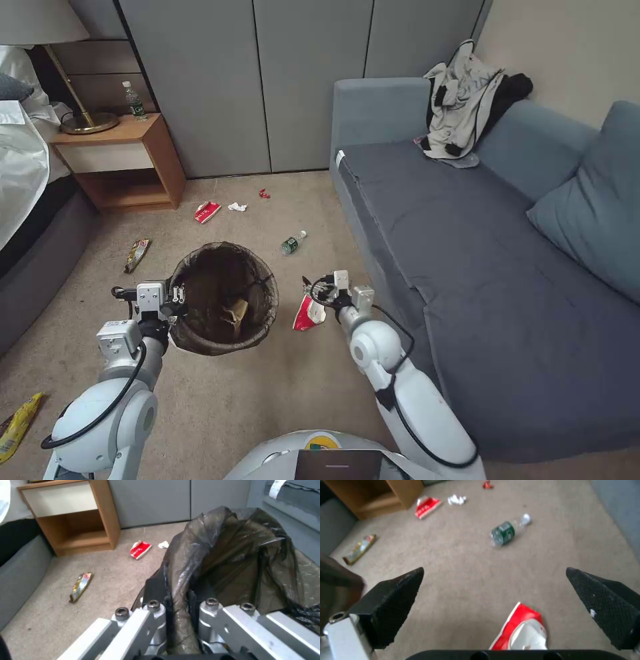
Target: Pick up the trash bin, then pick up the garbage from the floor and place it into the trash bin.
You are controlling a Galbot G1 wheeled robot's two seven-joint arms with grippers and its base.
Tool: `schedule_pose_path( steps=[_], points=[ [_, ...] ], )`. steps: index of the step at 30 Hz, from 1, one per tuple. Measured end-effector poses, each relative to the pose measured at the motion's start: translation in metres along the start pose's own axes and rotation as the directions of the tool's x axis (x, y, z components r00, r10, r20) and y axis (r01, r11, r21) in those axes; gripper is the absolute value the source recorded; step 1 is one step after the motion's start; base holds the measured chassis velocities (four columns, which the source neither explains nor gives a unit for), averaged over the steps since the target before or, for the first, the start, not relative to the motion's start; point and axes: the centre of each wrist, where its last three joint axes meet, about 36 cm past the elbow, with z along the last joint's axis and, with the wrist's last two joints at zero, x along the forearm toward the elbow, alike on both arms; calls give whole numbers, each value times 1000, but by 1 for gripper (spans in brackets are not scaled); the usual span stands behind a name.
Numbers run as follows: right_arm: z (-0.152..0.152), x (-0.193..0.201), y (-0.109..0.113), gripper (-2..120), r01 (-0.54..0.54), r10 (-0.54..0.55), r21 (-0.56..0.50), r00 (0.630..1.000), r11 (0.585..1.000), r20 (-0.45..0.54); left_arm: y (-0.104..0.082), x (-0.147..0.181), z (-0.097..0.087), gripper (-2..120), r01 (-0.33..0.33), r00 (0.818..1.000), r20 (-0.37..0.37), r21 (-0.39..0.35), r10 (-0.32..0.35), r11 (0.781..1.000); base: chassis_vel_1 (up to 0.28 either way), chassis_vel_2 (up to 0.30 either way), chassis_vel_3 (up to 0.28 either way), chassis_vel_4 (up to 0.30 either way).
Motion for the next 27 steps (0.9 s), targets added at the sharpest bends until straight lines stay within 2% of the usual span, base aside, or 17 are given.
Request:
schedule_pose_path(
  steps=[9,20,27],
  points=[
    [31,-59,-2,100,-61,63,20,992,998,-107,-2,-2,0,7,-9,1000,4,4,9,1000,0,0,0,0],
    [51,-94,6,100,-94,95,16,980,995,-174,-3,-3,2,7,-11,1000,2,7,11,1000,0,0,0,0],
    [77,-115,-7,100,-125,126,22,968,992,-218,-4,-5,5,7,-14,1000,0,11,14,1000,0,0,0,0]
  ],
)
